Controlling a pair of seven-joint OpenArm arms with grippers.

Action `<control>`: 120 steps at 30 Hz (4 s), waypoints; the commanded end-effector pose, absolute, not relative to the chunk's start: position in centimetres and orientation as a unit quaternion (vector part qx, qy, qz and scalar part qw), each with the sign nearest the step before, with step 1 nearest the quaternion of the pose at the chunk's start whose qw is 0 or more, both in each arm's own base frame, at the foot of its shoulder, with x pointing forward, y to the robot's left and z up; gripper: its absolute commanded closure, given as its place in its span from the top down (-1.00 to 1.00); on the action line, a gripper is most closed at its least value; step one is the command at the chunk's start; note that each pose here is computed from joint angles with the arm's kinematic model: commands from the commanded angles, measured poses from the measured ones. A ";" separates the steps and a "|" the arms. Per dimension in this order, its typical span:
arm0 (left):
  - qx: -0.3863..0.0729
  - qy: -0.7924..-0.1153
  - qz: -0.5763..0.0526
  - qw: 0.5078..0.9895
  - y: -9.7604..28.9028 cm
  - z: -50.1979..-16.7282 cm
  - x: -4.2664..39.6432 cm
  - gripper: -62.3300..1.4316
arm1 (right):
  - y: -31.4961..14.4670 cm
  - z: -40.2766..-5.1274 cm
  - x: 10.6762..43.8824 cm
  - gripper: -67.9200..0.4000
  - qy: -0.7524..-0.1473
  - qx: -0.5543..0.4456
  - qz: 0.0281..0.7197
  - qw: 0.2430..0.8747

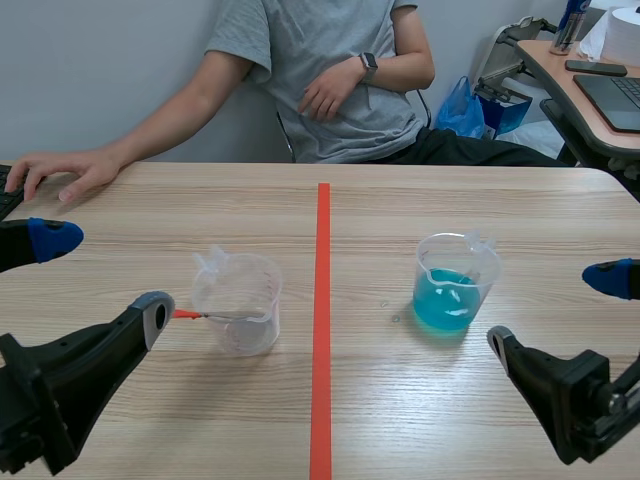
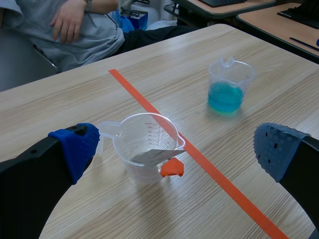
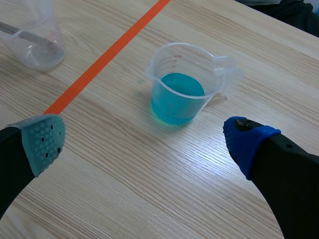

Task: Do the redox reaction experiment.
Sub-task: 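Lift the metal plate out of the left beaker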

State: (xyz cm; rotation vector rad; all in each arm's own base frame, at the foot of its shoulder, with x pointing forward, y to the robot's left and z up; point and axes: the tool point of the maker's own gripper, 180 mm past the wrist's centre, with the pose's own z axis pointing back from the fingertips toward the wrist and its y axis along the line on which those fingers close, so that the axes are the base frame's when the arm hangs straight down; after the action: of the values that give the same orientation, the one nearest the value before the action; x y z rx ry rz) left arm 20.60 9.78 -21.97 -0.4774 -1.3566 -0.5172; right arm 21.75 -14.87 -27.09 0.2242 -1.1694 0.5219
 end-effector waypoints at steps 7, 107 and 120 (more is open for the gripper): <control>-0.221 -0.625 -0.232 0.712 9.5 -21.1 20.7 1.00 | -14.9 -26.4 22.1 1.00 -0.553 0.090 0.263 0.786; -0.046 -0.280 -0.037 0.958 26.1 -49.1 1.1 1.00 | 13.4 -26.1 24.0 1.00 -0.660 0.168 0.547 0.487; -0.047 -0.280 -0.037 0.958 26.1 -49.1 1.1 1.00 | 13.2 -24.5 24.4 -0.21 -0.693 0.163 0.525 0.465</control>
State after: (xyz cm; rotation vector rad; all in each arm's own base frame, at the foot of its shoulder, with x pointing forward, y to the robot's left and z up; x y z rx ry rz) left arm 0.78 26.02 -49.47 -0.0950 -0.5488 -0.0751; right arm 23.87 13.27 -25.93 0.4063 -1.6484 1.3079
